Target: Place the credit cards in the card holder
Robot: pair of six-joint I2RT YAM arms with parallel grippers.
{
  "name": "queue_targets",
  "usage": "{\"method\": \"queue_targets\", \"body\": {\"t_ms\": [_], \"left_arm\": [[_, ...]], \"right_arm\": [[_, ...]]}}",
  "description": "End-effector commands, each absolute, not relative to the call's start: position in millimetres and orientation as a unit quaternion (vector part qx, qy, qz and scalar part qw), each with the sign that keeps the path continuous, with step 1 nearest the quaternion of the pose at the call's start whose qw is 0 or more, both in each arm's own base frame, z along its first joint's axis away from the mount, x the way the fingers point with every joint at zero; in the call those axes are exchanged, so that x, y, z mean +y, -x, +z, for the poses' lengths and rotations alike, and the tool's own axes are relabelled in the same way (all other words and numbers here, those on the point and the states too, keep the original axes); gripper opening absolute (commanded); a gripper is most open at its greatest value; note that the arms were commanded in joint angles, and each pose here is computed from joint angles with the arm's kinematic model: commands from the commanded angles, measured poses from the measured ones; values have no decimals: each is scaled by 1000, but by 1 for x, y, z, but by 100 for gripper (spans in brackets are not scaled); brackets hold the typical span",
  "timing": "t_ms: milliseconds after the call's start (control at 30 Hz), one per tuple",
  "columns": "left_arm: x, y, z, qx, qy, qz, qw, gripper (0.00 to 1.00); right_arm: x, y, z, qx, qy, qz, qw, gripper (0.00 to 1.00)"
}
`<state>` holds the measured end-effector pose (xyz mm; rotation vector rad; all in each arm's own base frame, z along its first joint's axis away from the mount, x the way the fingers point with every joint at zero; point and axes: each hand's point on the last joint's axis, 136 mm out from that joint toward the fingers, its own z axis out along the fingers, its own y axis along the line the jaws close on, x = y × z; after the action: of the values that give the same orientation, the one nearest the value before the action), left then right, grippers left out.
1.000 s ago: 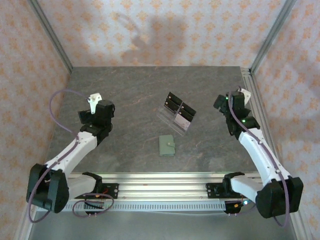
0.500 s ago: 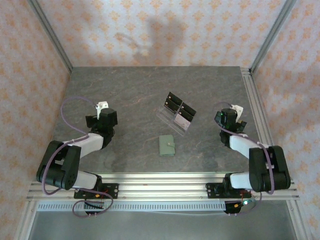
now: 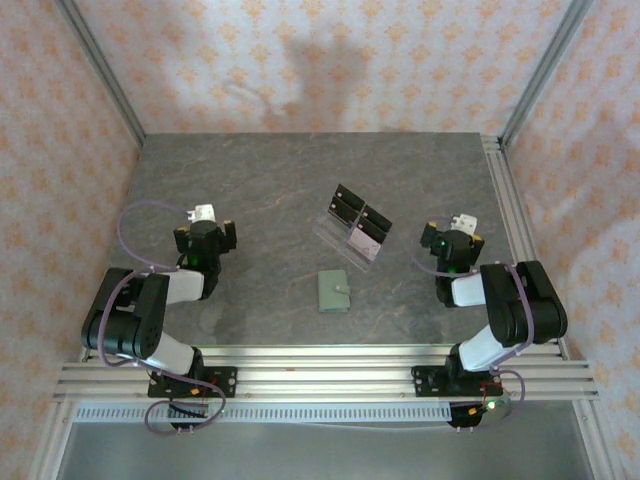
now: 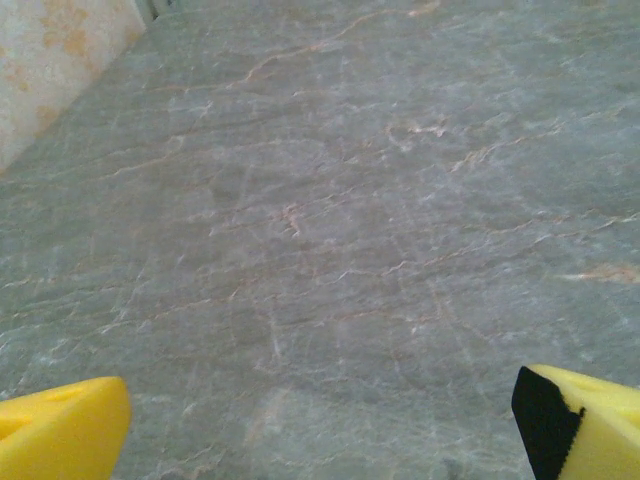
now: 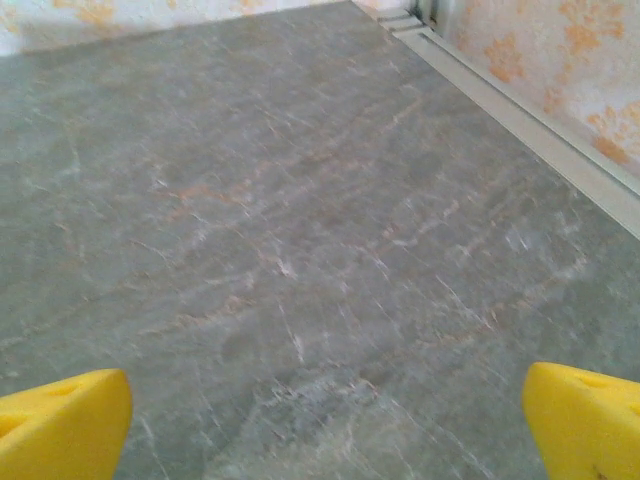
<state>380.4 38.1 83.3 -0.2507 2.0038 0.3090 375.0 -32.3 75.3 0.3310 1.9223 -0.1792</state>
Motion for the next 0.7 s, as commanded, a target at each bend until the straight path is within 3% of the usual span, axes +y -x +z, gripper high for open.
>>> {"method": "queue_targets", "body": {"t_ms": [0,667], "left_arm": [[38,-388,96,821,109,116,549,100],[38,-389,97,821,109,116,548,100]], "right_arm": [[-38,-392,95,795,-153,-72,582,100],[-48,-388,95,792,-176,-82,579,99]]}}
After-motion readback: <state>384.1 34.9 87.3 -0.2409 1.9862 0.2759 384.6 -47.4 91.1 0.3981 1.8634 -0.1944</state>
